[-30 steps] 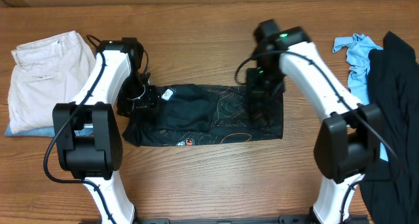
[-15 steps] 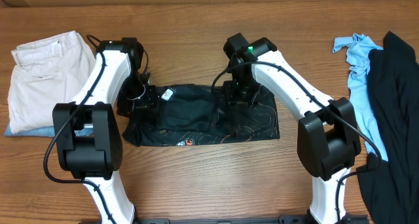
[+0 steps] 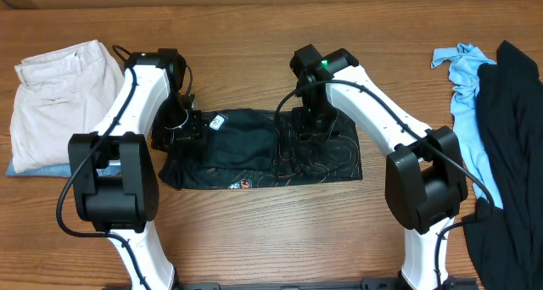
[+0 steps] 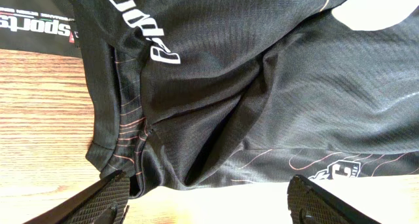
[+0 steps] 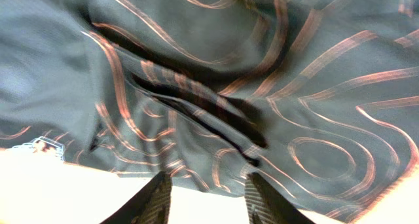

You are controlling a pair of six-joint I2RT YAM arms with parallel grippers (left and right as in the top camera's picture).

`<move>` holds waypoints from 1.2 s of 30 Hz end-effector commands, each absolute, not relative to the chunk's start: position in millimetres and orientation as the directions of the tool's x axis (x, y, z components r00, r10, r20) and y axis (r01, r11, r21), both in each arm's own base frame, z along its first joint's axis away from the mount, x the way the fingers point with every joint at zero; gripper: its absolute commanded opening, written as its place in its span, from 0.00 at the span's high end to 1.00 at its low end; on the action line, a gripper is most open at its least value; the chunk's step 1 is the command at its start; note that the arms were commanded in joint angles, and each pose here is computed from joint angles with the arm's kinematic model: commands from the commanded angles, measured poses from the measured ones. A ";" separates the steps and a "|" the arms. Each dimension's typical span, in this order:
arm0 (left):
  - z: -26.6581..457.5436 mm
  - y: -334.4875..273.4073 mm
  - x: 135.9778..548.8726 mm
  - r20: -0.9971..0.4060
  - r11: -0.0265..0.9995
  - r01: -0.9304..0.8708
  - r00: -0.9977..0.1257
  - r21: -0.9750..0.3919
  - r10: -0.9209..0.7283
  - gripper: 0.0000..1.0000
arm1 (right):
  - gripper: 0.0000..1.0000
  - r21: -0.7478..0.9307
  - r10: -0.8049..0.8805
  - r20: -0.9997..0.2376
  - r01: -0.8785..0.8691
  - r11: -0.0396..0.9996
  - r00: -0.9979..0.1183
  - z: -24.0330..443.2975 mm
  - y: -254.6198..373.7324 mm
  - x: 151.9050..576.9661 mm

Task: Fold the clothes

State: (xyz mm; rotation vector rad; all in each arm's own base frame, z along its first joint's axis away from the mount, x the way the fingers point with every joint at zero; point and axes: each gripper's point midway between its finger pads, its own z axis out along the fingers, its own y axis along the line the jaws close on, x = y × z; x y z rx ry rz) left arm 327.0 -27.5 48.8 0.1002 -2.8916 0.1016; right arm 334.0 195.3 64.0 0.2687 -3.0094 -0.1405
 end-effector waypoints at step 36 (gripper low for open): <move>49.8 -28.6 334.3 0.230 0.993 -0.082 -0.971 -0.080 -0.061 0.20 | 0.96 0.449 -0.447 0.189 -0.328 0.831 -0.874 40.3 234.1 275.1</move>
